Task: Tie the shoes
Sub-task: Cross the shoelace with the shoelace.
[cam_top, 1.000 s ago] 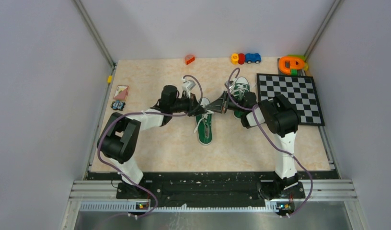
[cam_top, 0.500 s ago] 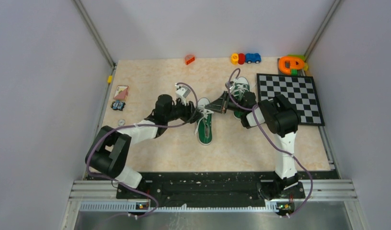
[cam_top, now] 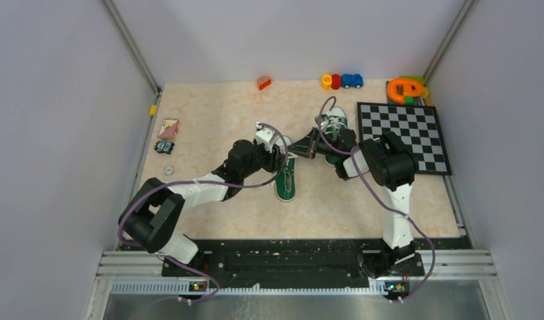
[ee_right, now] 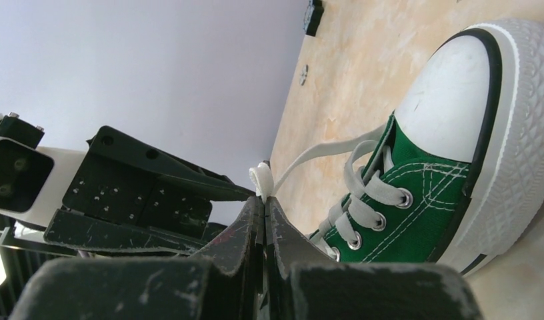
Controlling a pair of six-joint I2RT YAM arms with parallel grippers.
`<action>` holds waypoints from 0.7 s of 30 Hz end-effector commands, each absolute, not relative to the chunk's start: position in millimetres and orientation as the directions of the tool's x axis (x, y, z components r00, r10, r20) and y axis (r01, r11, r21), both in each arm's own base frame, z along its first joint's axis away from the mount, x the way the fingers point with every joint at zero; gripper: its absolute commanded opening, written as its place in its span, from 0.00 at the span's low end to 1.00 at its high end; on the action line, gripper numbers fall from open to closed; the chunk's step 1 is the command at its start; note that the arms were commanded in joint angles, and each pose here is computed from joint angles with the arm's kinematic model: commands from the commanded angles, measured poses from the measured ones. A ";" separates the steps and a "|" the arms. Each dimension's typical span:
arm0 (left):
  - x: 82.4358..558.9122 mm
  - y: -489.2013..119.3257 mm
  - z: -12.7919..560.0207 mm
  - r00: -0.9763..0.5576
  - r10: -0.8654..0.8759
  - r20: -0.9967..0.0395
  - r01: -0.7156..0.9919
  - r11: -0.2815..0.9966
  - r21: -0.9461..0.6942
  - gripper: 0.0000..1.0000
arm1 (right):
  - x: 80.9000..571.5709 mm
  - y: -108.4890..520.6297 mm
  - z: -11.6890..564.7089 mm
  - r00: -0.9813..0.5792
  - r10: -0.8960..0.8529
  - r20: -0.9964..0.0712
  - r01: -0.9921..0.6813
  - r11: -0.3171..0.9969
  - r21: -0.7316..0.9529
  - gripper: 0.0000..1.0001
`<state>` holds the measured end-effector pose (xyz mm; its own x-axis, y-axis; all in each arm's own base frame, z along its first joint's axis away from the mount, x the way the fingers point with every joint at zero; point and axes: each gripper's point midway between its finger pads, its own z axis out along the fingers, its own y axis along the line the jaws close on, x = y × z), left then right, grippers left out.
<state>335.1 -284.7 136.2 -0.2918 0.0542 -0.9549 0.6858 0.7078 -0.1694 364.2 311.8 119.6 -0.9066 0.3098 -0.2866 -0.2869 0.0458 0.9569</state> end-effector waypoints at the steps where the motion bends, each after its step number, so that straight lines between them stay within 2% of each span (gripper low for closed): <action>1: 352.5 -291.5 156.1 -0.206 0.050 -0.977 0.663 0.742 -0.102 0.43 | 367.5 310.9 151.1 -0.874 0.330 -0.358 -0.374 0.016 0.927 0.00; 18: 359.9 -303.6 147.6 -0.240 0.084 -0.967 0.661 0.744 -0.099 0.42 | 367.6 310.2 150.7 -0.875 0.332 -0.353 -0.368 0.020 0.930 0.00; 21: 360.2 -303.9 144.4 -0.245 0.095 -0.965 0.661 0.744 -0.094 0.36 | 367.6 310.1 151.0 -0.874 0.332 -0.354 -0.369 0.019 0.929 0.00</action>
<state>354.0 -294.4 130.8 -0.2761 0.1086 -0.9550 0.6503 0.7527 -0.1025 364.3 311.8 119.4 -0.9072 0.3100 -0.2845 -0.2844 0.0463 0.9576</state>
